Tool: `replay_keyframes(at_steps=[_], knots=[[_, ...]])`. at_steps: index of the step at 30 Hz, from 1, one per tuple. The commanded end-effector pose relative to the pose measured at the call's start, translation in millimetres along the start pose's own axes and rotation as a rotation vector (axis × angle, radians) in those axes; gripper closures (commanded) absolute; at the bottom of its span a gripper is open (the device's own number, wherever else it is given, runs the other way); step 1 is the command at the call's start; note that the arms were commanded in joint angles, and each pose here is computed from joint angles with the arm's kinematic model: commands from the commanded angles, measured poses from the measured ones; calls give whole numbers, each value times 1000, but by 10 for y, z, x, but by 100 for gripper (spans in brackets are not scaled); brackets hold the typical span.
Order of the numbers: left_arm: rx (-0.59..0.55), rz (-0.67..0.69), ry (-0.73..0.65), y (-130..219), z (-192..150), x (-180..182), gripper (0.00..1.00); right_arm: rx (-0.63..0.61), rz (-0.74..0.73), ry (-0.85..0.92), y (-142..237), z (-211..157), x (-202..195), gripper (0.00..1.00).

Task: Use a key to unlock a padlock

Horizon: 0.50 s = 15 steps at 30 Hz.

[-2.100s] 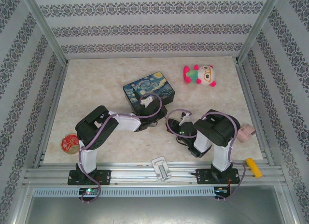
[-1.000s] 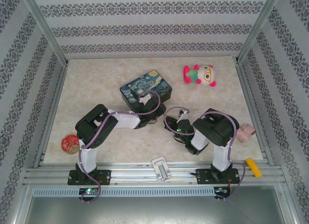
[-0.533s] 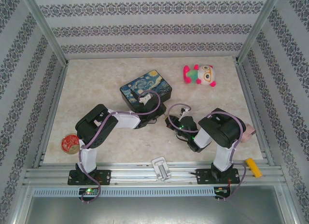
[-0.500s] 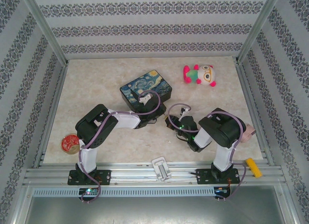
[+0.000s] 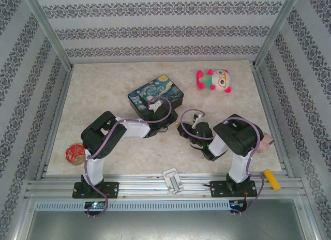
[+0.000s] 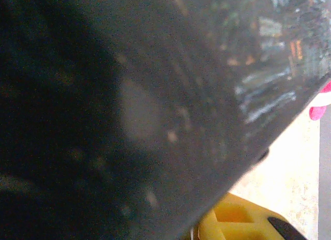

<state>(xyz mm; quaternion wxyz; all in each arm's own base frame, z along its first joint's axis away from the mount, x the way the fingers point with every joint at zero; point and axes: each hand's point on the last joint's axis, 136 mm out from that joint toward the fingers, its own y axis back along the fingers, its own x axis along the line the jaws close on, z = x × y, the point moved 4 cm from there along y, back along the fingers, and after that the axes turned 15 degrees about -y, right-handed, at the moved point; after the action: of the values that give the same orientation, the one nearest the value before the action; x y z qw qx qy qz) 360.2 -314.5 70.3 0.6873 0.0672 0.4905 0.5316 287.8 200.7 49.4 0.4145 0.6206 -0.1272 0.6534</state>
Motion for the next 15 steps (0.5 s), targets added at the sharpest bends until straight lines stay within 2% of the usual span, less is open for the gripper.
replay_keyframes(at_steps=[1, 15], knots=[[298, -71, 58, 23, -646, -23, 96, -69, 102, 57, -81, 242, 255, 100], [315, -94, 94, 56, -604, -62, 97, -45, 185, 141, -103, 281, 465, 100]])
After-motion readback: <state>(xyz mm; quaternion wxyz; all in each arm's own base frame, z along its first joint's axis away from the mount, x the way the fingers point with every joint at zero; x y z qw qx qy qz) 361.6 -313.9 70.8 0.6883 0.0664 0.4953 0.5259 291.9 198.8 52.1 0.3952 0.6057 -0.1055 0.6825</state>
